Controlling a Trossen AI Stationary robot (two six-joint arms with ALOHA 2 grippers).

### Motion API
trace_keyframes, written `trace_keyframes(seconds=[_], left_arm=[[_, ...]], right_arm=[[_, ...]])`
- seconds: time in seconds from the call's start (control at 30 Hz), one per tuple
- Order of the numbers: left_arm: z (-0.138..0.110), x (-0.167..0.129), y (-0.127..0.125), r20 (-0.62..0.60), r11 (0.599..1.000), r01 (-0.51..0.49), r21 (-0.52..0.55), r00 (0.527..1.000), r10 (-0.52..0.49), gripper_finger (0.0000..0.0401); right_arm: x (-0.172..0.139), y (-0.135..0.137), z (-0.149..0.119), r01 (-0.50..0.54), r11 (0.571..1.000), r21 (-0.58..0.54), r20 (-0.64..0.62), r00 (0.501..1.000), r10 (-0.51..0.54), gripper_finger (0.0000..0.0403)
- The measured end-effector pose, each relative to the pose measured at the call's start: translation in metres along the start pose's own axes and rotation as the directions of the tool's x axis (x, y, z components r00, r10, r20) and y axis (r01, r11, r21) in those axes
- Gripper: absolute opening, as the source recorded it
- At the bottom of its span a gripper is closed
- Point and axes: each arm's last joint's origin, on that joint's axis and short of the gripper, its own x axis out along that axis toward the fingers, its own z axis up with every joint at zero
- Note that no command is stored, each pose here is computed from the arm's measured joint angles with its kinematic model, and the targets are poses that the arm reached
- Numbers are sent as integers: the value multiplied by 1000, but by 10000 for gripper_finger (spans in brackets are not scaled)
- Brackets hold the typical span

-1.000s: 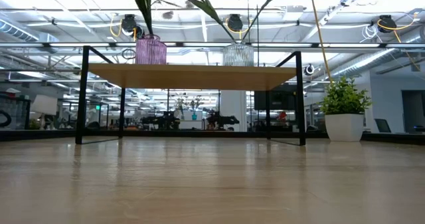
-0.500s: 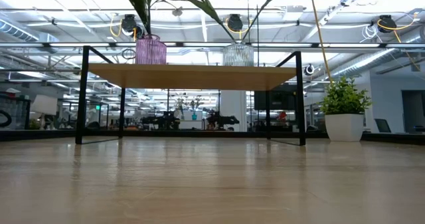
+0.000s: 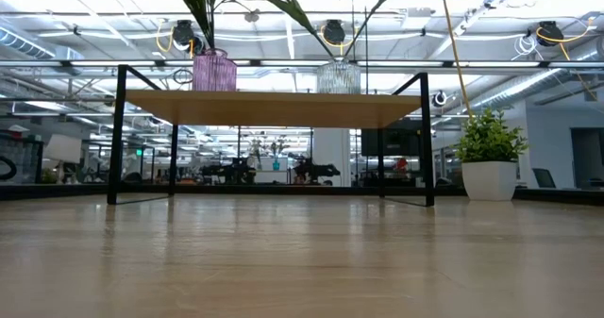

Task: Pick and place flowers into a vace then onto a shelf
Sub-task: Put the white flowers into the violet vase on the shelf

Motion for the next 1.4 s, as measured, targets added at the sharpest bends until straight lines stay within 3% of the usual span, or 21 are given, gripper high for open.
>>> trace_keyframes(seconds=[0.1, 0.27, 0.37, 0.57, 0.63, 0.73, 1.03, 1.17, 1.4], left_arm=[[0, 0, 0, -2, 1000, 1, -1, 1000, -1, 179], [-3, 1, 2, -27, 1000, -12, -7, 1000, 12, 179], [-3, 1, 2, -27, 1000, -13, -7, 1000, 12, 179], [-3, 1, 2, -27, 1000, -12, 0, 1000, 12, 179], [-4, 1, 2, -31, 1000, -14, -2, 999, 14, 179], [-6, 0, 3, -56, 1000, -24, -14, 998, 23, 179], [-16, -1, 6, -154, 996, -67, -60, 986, 57, 179], [-16, -1, 6, -154, 997, -65, -45, 986, 57, 179], [-16, -1, 6, -154, 997, -63, -34, 986, 58, 179]], right_arm=[[8, -15, 5, 23, 999, -26, 50, 998, -22, 183], [22, -32, 35, 13, 998, -60, 107, 994, -7, 183], [36, -37, 54, -9, 995, -104, 96, 995, 19, 183], [64, -60, 78, 74, 980, -184, 48, 997, -66, 183], [76, -70, 75, 93, 987, -131, 37, 995, -89, 183], [92, -79, 65, 33, 999, -37, 20, 999, -32, 183], [121, -101, 30, 30, 999, 28, 26, 999, -31, 183], [124, -107, 31, -61, 991, 118, 79, 996, 52, 183], [124, -105, 32, -61, 998, 27, 89, 994, 58, 183]])
